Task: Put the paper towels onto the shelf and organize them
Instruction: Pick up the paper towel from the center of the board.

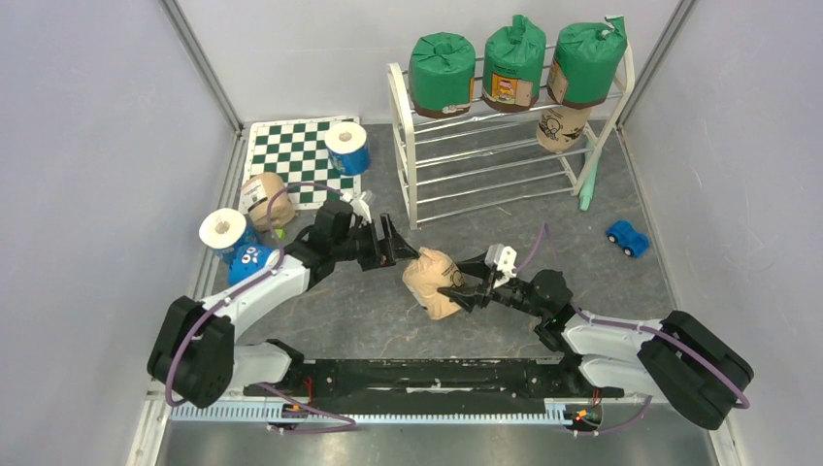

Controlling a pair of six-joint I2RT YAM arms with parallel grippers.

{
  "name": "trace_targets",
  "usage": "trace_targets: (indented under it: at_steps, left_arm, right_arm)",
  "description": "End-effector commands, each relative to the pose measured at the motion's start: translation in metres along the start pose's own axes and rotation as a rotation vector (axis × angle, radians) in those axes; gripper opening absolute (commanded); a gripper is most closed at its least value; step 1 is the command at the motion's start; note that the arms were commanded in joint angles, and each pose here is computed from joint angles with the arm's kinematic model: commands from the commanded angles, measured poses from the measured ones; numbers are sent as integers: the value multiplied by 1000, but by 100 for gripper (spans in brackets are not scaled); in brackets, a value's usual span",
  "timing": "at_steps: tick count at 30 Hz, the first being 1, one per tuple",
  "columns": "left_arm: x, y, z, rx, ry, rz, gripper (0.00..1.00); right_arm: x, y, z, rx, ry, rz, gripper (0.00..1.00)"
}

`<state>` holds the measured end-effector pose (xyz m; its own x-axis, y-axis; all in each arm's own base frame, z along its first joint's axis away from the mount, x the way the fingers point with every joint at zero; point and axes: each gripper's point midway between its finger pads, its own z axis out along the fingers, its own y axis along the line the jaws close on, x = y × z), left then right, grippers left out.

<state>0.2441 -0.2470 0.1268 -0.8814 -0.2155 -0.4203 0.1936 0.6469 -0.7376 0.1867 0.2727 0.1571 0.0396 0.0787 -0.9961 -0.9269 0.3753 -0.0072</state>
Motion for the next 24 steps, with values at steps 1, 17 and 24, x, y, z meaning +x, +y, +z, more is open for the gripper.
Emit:
trace_targets:
  at_steps: [1, 17, 24]
  left_arm:
    - [0, -38, 0, 145, 64, -13, 85]
    - [18, -71, 6, 250, 161, 29, 46]
    - [1, -63, -11, 106, 64, 182, 11]
  right_arm:
    - [-24, 2, 4, -19, -87, -69, 49]
    - [-21, 4, 11, -46, -51, -118, 52]
    - [-13, -2, 15, -43, 50, -133, 71]
